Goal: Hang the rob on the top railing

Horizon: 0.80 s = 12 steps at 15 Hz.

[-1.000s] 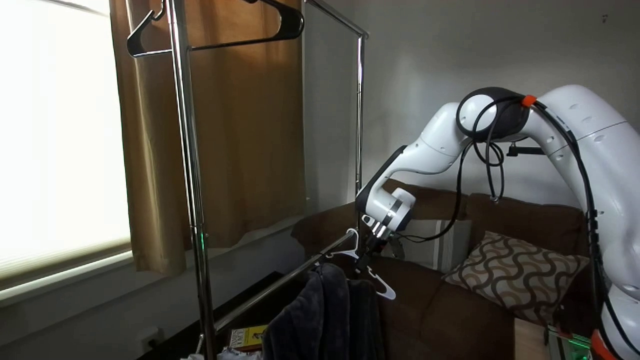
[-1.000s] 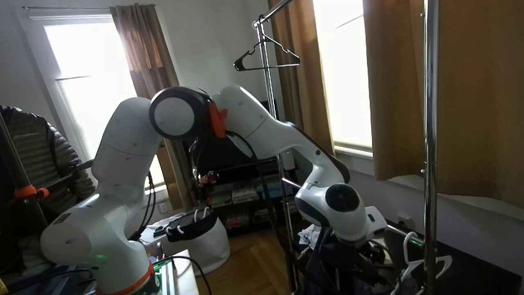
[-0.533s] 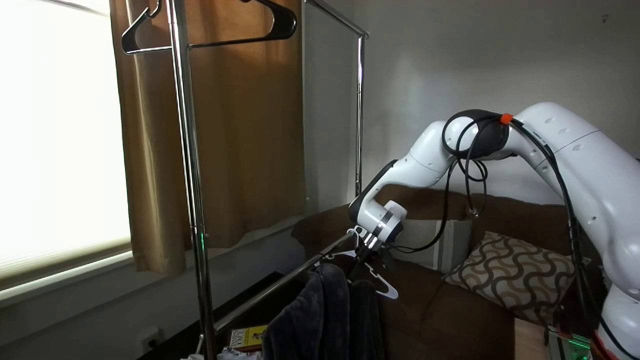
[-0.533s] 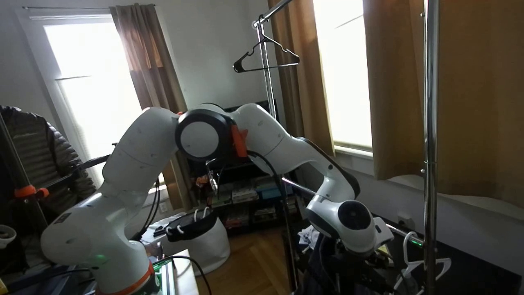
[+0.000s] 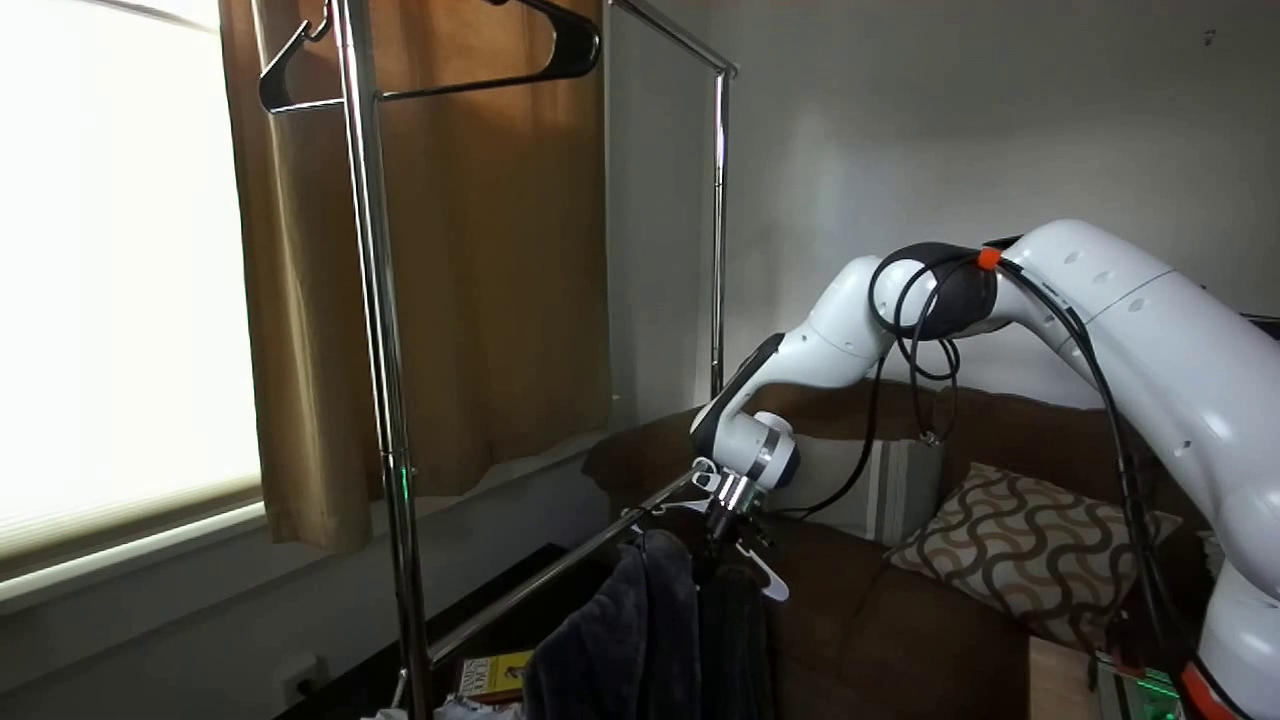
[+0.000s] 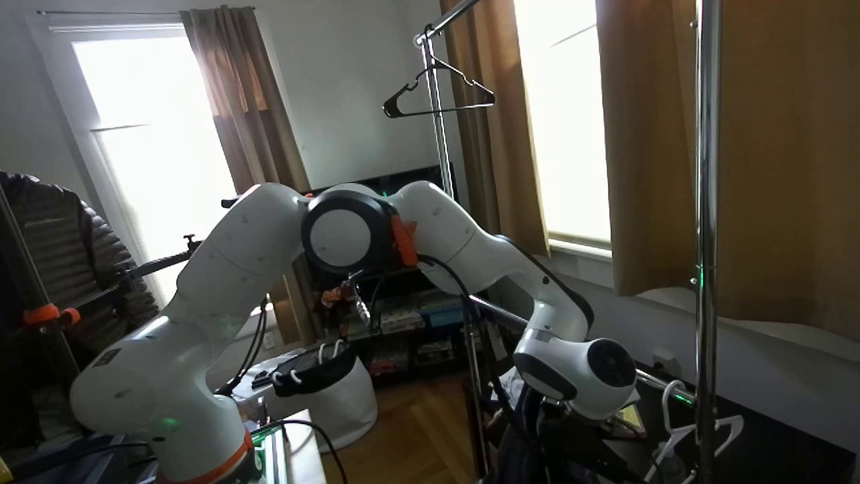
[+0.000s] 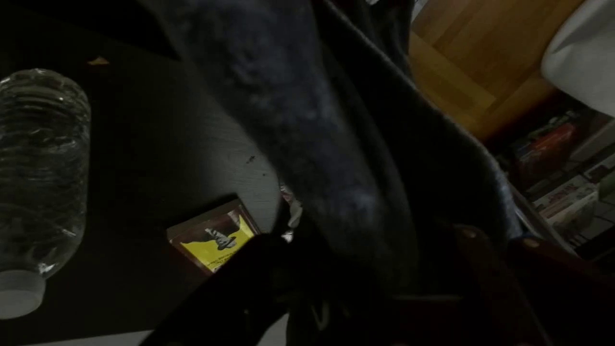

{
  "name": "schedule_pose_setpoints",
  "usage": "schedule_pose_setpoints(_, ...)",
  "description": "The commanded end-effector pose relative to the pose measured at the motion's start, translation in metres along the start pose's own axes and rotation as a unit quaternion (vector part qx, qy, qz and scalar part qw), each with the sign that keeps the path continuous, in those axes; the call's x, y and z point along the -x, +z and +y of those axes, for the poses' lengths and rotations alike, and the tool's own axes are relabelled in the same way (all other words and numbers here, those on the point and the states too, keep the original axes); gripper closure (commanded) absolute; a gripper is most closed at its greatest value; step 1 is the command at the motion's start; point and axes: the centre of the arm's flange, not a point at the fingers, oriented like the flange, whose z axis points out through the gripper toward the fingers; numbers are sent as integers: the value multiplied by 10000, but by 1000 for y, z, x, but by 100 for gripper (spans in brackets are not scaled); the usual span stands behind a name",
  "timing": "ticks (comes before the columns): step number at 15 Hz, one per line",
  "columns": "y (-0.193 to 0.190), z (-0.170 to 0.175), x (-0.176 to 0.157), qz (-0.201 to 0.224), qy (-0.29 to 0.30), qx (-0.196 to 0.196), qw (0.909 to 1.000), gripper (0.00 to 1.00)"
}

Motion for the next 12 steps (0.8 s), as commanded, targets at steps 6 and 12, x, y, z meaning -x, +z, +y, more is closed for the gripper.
schedule_pose_setpoints(6,-57,-23,9,761,195,-1087,9910,99)
schedule_pose_setpoints(12,-123,-66,44,1572,-425,-1873,9687,98)
